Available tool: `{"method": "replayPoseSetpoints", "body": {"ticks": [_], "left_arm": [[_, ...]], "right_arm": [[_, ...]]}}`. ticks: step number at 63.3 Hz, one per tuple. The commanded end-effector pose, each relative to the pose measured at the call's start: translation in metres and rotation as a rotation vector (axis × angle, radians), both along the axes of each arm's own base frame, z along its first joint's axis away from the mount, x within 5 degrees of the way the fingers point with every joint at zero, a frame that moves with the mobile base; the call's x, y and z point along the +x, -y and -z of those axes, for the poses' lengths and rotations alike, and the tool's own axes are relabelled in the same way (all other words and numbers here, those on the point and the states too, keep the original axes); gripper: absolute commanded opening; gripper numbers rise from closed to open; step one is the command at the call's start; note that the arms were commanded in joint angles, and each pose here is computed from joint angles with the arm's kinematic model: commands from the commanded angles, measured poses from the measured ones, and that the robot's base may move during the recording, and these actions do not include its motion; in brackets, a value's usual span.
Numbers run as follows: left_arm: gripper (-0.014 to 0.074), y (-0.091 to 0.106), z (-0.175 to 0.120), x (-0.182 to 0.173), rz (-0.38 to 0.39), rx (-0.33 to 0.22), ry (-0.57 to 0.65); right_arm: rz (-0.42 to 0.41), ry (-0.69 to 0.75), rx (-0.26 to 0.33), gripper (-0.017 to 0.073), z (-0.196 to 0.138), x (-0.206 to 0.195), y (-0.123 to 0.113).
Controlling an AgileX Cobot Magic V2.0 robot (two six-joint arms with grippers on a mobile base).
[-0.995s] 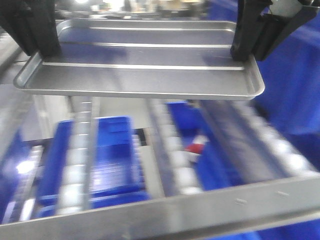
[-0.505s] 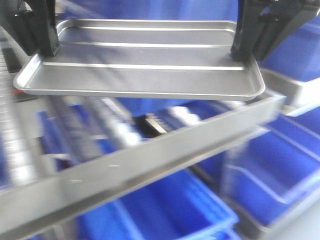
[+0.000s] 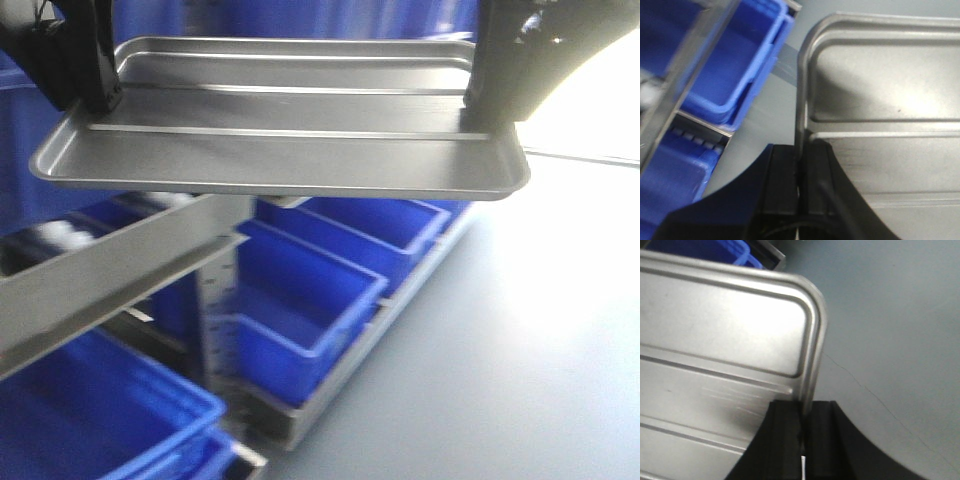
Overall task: Grab silver tray and stack on right shelf
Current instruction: 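Hold the tray level in both grippers while the base drives across the room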
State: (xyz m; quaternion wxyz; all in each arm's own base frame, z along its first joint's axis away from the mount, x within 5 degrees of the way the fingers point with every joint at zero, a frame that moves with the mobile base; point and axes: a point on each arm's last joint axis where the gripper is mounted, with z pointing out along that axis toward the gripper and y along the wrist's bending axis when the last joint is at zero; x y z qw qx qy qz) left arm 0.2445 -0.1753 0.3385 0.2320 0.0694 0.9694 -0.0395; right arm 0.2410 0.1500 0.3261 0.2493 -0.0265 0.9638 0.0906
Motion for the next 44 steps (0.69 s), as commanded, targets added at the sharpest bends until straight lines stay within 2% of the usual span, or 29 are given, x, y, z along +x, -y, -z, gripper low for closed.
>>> {"method": "replayPoseSetpoints", "body": {"ticks": [1,44], "left_arm": [[-0.0093,-0.0057,-0.0235,-0.004,0.01,-0.02,0.095],[-0.0093,-0.0057,-0.0235,-0.004,0.01,-0.02,0.095]], "right_arm": [[-0.025,0.095,0.001,0.0057,-0.0223,-0.0023,0.0051],[-0.025,0.095,0.001,0.0057,-0.0223,-0.0023,0.0051]]}}
